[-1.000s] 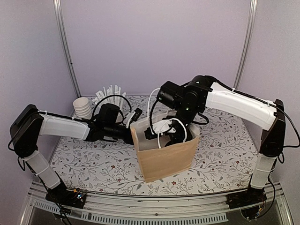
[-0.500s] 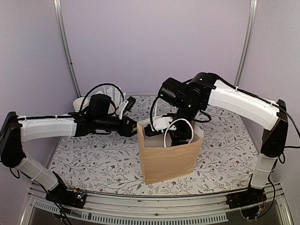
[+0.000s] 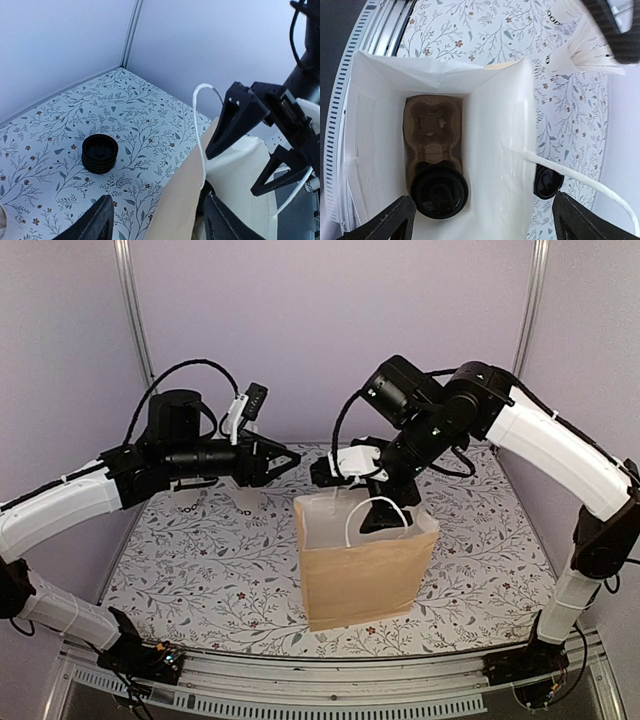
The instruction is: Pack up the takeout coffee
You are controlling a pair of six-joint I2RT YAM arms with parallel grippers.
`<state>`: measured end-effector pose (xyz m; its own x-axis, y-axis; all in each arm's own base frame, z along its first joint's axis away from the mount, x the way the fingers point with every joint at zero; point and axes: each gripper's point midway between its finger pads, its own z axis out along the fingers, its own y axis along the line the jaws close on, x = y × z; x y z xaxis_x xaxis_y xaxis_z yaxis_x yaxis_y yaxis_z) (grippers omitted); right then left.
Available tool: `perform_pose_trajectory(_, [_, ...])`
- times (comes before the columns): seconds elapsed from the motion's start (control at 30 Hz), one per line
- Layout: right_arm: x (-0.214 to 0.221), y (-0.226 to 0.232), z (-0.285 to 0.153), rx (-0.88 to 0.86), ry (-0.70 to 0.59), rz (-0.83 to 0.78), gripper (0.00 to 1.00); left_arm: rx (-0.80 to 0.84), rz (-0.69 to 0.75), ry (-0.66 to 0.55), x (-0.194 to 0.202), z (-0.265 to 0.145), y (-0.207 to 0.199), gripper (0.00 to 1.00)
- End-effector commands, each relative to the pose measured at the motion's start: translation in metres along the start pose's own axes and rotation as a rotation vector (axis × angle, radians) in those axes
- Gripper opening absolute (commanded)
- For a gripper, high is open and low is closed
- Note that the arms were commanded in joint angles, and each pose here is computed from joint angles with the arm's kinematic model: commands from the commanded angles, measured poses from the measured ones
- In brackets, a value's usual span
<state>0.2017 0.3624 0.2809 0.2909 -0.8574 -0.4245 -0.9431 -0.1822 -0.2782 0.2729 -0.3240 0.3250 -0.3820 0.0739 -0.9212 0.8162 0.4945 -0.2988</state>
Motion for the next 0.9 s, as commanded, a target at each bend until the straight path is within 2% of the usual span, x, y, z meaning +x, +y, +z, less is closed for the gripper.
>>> perform_pose_trajectory(0.0, [-0.017,-0.021,-0.047,0.156,-0.085,-0.031,0.99,0.074,0.039,0.067,0.008,0.013,-0.028,0.64])
perform_pose_trajectory(0.2, [-0.007,-0.011,-0.074,0.211,-0.11,-0.117,0.99,0.123,0.13,0.199,0.024,0.043,-0.051,0.67])
perform_pose_trajectory(0.33, [0.007,-0.017,-0.121,0.324,-0.14,-0.102,0.99,0.078,0.187,0.324,0.033,0.057,-0.052,0.63])
perform_pose_trajectory(0.43, [0.036,-0.028,-0.147,0.394,-0.138,-0.037,0.99,0.056,0.207,0.355,0.037,0.06,-0.048,0.58])
perform_pose_trajectory(0.57, [0.087,-0.034,-0.16,0.468,-0.106,0.066,0.99,0.087,0.221,0.387,0.042,0.057,-0.053,0.56])
perform_pose_trajectory(0.7, [0.127,-0.028,-0.156,0.485,-0.119,0.203,0.99,0.114,0.23,0.412,0.048,0.056,-0.055,0.51])
perform_pose_trajectory(0.87, [0.176,-0.045,-0.148,0.582,-0.184,0.437,0.96,0.134,0.24,0.433,0.055,0.06,-0.056,0.42])
